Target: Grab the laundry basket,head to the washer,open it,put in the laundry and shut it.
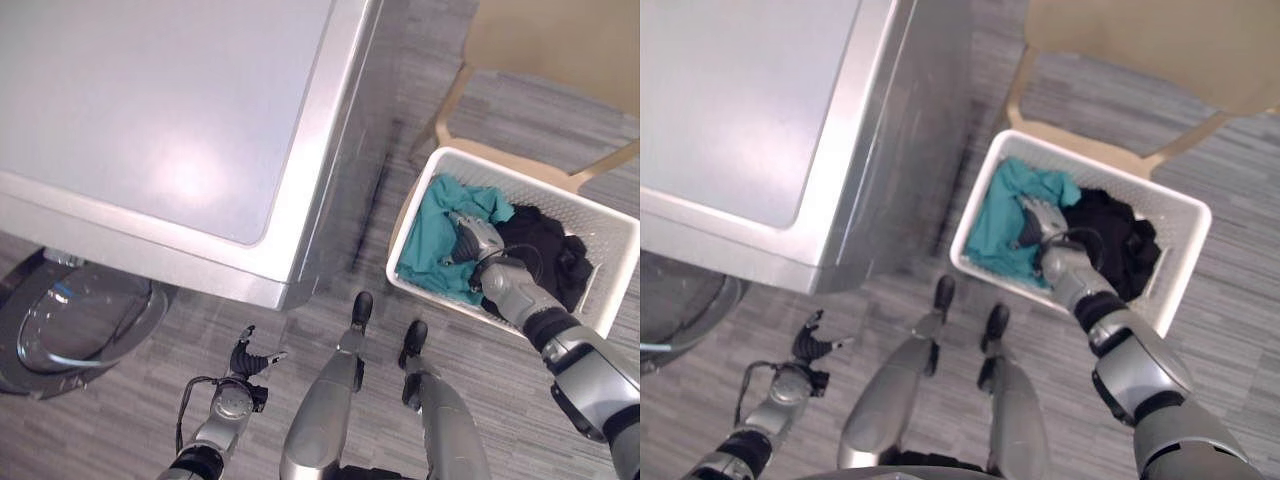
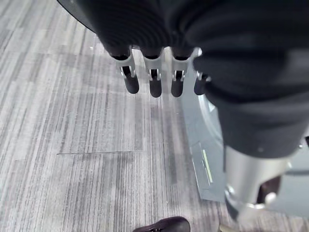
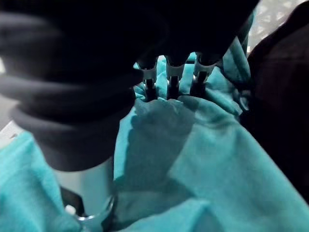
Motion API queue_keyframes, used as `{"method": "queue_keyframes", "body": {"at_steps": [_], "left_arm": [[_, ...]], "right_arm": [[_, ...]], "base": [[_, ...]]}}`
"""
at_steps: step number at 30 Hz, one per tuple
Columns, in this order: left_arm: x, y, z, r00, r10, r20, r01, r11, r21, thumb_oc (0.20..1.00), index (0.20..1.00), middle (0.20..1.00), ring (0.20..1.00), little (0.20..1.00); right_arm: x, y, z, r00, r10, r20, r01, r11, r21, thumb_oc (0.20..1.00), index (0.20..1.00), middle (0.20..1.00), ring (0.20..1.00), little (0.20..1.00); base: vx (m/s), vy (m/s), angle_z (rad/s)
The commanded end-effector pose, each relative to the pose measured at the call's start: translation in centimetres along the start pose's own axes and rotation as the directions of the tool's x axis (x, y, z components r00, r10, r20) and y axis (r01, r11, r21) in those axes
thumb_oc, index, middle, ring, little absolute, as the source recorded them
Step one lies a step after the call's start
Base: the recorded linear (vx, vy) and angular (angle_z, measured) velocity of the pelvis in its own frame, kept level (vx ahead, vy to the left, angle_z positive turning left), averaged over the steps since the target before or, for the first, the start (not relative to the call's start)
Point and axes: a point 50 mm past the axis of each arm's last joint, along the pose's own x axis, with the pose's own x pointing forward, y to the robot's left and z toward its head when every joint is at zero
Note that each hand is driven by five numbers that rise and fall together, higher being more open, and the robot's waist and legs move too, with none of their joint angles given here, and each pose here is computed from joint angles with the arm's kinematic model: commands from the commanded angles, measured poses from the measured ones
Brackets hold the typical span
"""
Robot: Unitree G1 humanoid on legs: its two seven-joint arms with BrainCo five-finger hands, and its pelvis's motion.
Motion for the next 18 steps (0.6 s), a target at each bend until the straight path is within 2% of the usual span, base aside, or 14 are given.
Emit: {"method": "queue_keyframes", "body": {"at_steps": [1,5,13,15,16,18], "left_arm": [[0.2,0.9,0.9,0.998,0.044,0.042,-0.043,0.999,-0.032,1.0,1.0,1.0,1.0,1.0],[0.2,0.7,1.0,0.999,0.035,0.04,-0.033,0.998,-0.052,1.0,1.0,1.0,1.0,1.0],[-0.1,0.4,0.5,1.0,0.015,0.018,-0.014,0.998,-0.064,1.0,1.0,1.0,1.0,1.0],[-0.4,0.3,0.0,1.0,0.006,0.001,-0.006,0.998,-0.069,1.0,1.0,1.0,1.0,1.0],[-0.8,0.3,-0.8,1.0,0.002,-0.028,-0.004,0.997,-0.077,1.0,1.0,1.0,1.0,1.0],[-1.0,0.3,-1.2,0.999,0.0,-0.043,-0.004,0.997,-0.079,1.0,1.0,1.0,1.0,1.0]], "right_arm": [[-0.1,0.1,-0.7,0.998,-0.014,-0.068,0.022,0.992,0.124,0.2,0.2,0.2,0.2,0.2],[-0.4,-0.5,-0.2,0.996,-0.066,-0.062,0.082,0.947,0.311,0.2,0.2,0.2,0.2,0.2],[-2.0,-1.5,-0.6,0.989,-0.139,-0.053,0.147,0.855,0.497,0.2,0.2,0.2,0.2,0.2],[-2.9,-1.7,-0.7,0.985,-0.167,-0.051,0.165,0.796,0.583,0.2,0.2,0.2,0.2,0.2],[-4.5,-1.8,-0.3,0.979,-0.204,-0.017,0.159,0.708,0.688,0.2,0.2,0.2,0.2,0.2],[-5.0,-2.0,0.1,0.976,-0.219,0.007,0.146,0.673,0.726,0.2,0.2,0.2,0.2,0.2]], "base": [[-0.02,-0.037,0.18],[0.0,-0.048,0.22],[0.02,-0.009,0.13],[0.09,0.025,0.05],[0.12,0.042,0.01],[0.07,0.05,0.0]]}}
